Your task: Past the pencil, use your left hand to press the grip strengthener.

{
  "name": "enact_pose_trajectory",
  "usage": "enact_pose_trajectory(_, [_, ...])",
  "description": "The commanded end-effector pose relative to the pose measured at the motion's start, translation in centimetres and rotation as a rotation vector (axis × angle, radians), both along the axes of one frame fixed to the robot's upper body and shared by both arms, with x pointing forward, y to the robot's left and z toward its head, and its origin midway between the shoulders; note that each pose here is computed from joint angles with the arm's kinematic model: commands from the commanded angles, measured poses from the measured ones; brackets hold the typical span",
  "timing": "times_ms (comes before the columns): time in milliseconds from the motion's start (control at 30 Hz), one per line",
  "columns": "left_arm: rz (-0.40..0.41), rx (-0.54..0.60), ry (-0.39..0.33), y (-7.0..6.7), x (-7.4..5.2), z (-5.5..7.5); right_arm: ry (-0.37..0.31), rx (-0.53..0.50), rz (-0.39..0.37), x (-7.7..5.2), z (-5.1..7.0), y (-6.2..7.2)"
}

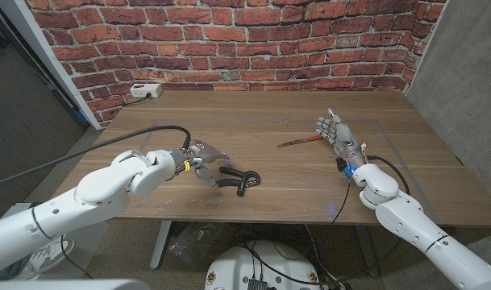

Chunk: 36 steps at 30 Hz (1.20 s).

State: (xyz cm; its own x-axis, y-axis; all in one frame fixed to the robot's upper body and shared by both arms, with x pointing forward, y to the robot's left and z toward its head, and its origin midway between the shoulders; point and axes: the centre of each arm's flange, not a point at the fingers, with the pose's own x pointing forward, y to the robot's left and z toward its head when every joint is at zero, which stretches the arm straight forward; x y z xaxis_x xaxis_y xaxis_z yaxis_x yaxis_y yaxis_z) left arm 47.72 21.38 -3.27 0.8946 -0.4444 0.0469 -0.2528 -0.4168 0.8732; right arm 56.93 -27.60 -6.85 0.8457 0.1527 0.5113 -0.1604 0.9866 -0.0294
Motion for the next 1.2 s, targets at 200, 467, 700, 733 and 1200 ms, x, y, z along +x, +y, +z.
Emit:
enact_pose_trajectory(200, [-0.019,-0.039,0.013,-0.7,1.1,-0.8,0.008,-0.017,0.015,-0.1,0.1,0.3])
enact_pose_trajectory(467, [-0.042,-0.052,0.024,-1.3,1.5,-1.3,0.008,-0.006,0.006,-0.4,-0.2,-0.2])
enact_pose_trajectory(700, [-0.057,-0.082,-0.001,-1.5,1.6,-1.5,0.012,-0.009,0.010,-0.4,-0.4,-0.4])
enact_pose_trajectory(733, [-0.063,-0.104,-0.008,-1.4,1.6,-1.6,0.014,-0.008,0.010,-0.4,-0.4,-0.3])
enact_pose_trajectory(1200, [-0.068,-0.118,0.006,-1.9,2.1,-3.2,0.021,-0.012,0.011,-0.4,-0.4,-0.6])
